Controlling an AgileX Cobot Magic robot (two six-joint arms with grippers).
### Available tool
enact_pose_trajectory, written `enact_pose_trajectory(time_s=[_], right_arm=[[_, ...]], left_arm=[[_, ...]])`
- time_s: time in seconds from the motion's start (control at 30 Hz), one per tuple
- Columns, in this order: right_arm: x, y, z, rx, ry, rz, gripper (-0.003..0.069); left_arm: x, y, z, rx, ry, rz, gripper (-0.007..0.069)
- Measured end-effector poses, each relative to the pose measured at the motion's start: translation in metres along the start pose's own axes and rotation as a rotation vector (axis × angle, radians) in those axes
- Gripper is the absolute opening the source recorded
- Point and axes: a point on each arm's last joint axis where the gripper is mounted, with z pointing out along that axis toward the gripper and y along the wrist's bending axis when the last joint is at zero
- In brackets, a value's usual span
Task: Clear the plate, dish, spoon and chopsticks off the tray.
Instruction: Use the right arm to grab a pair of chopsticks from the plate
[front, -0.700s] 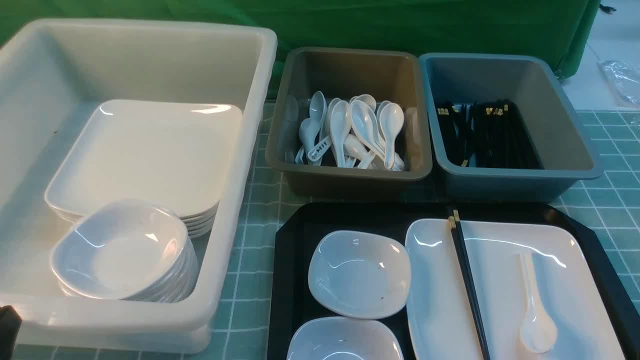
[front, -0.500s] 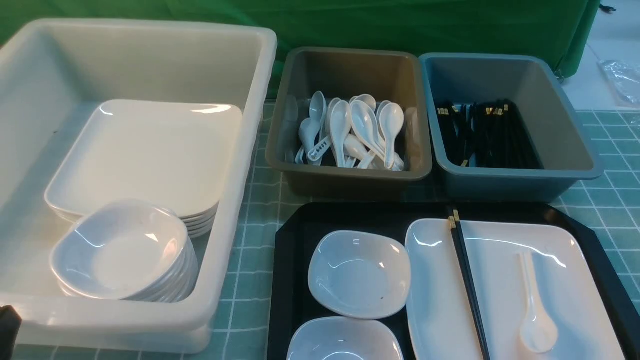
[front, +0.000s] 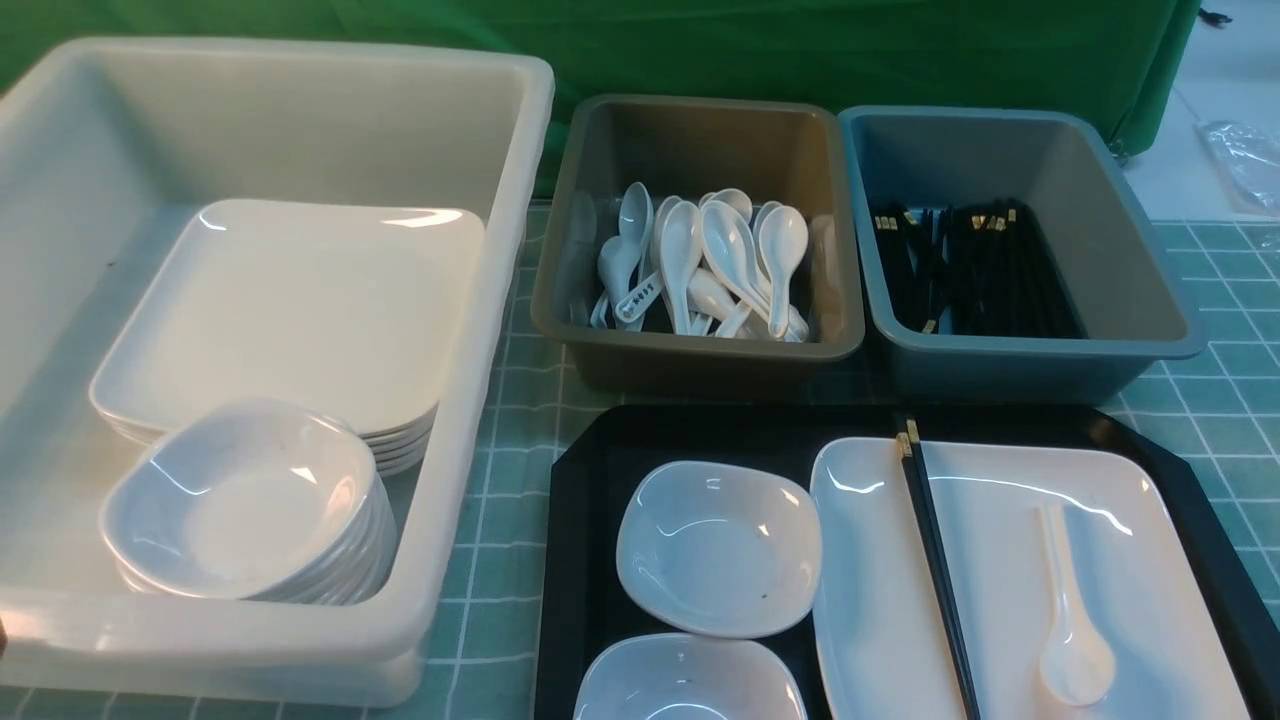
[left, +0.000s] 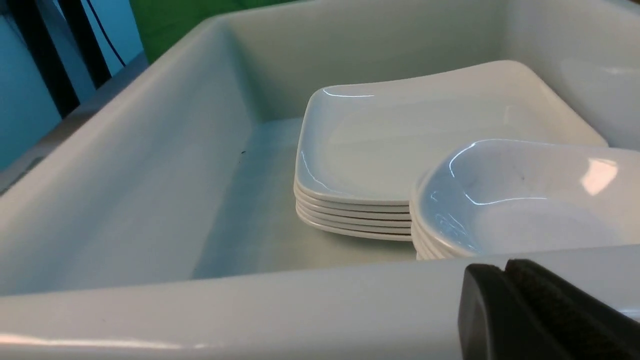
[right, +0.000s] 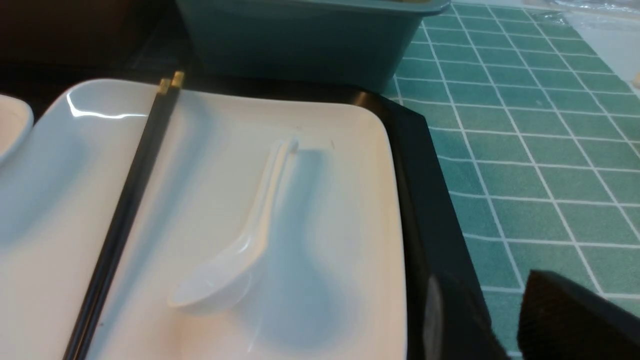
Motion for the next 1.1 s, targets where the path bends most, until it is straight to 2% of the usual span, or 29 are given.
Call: enact_pose_trajectory(time_s=[0.33,0.4,0.5,0.53,0.57,0.6,0.63,0.67,0.7,0.73,0.83,0.97,1.1], right_arm=[[-0.002,0.000,0.000,0.003,-0.021,0.000,0.0242],[-0.004,0.000,0.000,0.005,-0.039,0.000,0.0242],[-0.007,-0.001,0.000,0.008,-0.074,0.017,0.0242],[-0.009,-0.001,0.000,0.007,-0.101,0.052,0.0242],[-0.010,-0.001,-0.001,0.011,-0.105,0.070,0.0242],[-0.014,-0.001,-0.001,-0.005,-0.156,0.181,0.0242],[-0.016,-0.001,-0.001,-0.012,-0.172,0.251,0.0242],[-0.016,-0.001,-0.001,-0.012,-0.177,0.251,0.0242],[-0.020,-0.001,-0.002,-0.034,-0.225,0.427,0.0242],[-0.022,-0.002,-0.003,-0.048,-0.247,0.527,0.0242],[-0.027,-0.003,-0.004,-0.085,-0.299,0.743,0.0242],[-0.029,-0.003,-0.005,-0.102,-0.316,0.825,0.0242],[-0.031,-0.004,-0.006,-0.100,-0.347,0.782,0.0242]], left_arm=[[-0.002,0.000,0.000,0.002,-0.019,-0.012,0.0017],[-0.005,-0.001,0.000,0.016,-0.059,-0.117,0.0017],[-0.016,0.000,-0.001,0.038,-0.182,-0.391,0.0017],[-0.021,0.002,-0.003,0.043,-0.240,-0.537,0.0017],[-0.022,0.002,-0.003,0.043,-0.248,-0.556,0.0017],[-0.026,0.006,-0.004,0.042,-0.308,-0.694,0.0017],[-0.028,0.007,-0.005,0.039,-0.330,-0.732,0.0017],[-0.029,0.008,-0.005,0.037,-0.340,-0.738,0.0017],[-0.030,0.010,-0.006,0.031,-0.368,-0.769,0.0017],[-0.031,0.011,-0.006,0.027,-0.384,-0.776,0.0017],[-0.033,0.012,-0.007,0.024,-0.415,-0.804,0.0017],[-0.039,0.017,-0.011,0.033,-0.513,-0.938,0.0017],[-0.050,0.022,-0.017,0.081,-0.637,-1.071,0.0017]])
